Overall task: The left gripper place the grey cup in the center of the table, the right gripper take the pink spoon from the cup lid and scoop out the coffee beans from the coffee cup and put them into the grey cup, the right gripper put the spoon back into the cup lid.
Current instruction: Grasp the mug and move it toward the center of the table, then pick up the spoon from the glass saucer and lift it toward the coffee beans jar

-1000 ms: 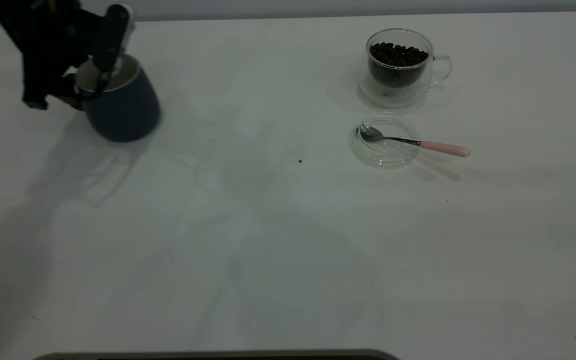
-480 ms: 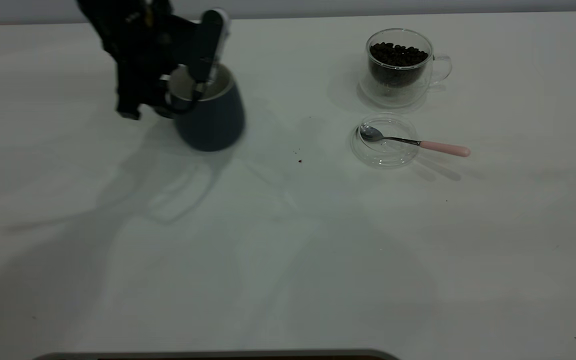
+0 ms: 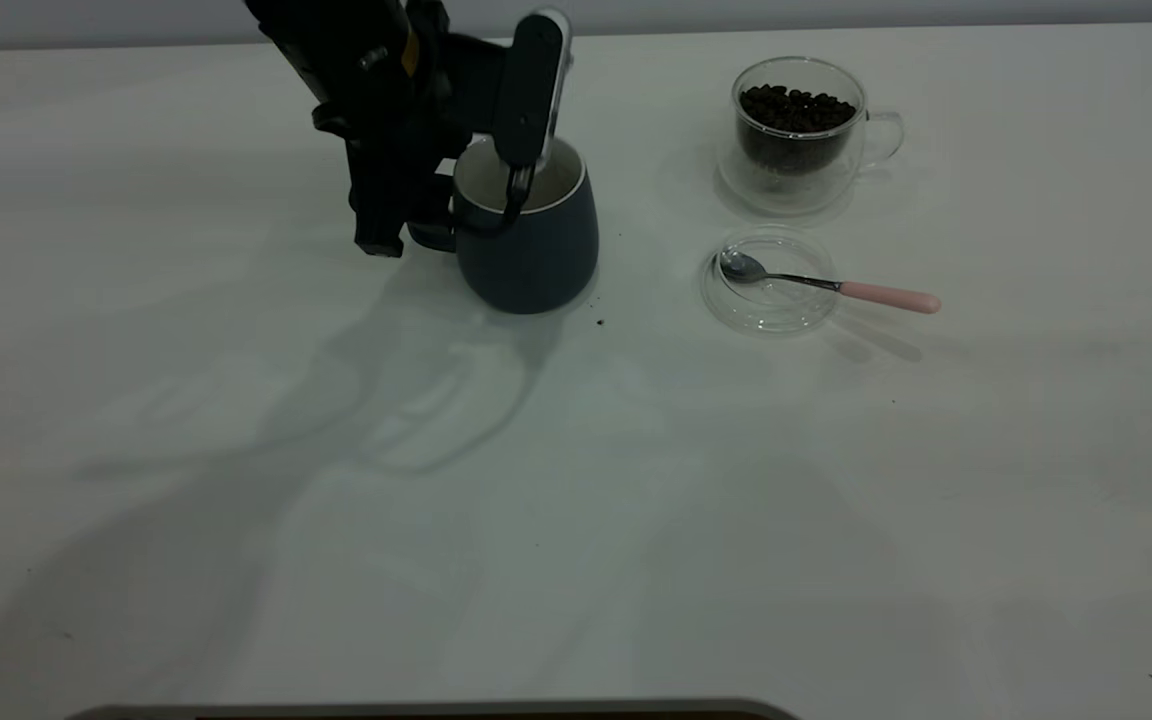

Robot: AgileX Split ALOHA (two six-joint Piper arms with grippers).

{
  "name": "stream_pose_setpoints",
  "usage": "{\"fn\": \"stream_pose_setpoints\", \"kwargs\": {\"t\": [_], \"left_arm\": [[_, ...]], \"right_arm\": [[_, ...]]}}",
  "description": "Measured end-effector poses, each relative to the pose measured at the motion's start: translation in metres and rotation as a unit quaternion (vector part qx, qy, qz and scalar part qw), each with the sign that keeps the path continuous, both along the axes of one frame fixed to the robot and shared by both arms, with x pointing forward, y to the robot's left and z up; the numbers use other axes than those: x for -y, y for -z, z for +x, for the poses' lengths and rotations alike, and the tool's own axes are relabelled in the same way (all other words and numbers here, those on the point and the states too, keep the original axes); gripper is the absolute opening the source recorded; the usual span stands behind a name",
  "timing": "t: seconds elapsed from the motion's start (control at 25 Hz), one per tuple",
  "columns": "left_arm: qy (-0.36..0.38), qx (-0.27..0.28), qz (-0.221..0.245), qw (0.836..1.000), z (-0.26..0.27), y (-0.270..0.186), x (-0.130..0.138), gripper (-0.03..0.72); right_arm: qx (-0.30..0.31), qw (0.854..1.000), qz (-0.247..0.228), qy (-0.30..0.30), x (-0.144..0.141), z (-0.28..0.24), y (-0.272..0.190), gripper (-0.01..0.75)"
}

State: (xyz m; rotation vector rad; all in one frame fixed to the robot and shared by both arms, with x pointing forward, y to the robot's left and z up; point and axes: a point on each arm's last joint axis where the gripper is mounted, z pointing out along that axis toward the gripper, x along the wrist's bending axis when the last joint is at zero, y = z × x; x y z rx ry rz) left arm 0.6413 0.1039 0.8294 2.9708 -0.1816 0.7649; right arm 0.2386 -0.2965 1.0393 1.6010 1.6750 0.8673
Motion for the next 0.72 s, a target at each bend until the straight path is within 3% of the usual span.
{"fn": "stream_pose_setpoints", "kwargs": {"t": [0.16, 0.36, 0.48, 0.6, 0.72], "left_arm": [[-0.096, 0.009, -0.032, 0.995, 0.002, -0.042, -0.008, 0.565], [-0.27, 0.015, -0.063, 0.961, -0.001, -0.104, -0.044, 0.565], [-0.393, 0.015, -0.079, 0.916, -0.008, -0.136, -0.073, 0.565], [-0.509, 0.016, -0.09, 0.856, -0.02, -0.167, -0.101, 0.565], [-0.583, 0.022, -0.089, 0.807, -0.038, -0.2, -0.126, 0.565]], "right_arm": [[0.0, 1.0, 0.0, 0.0, 0.0, 0.0, 0.0, 0.531], [0.001, 1.0, 0.0, 0.0, 0.0, 0.0, 0.0, 0.531], [0.002, 1.0, 0.0, 0.0, 0.0, -0.001, 0.0, 0.531], [0.002, 1.0, 0.0, 0.0, 0.0, -0.001, 0.0, 0.531], [0.002, 1.0, 0.0, 0.0, 0.0, -0.001, 0.0, 0.531]]}}
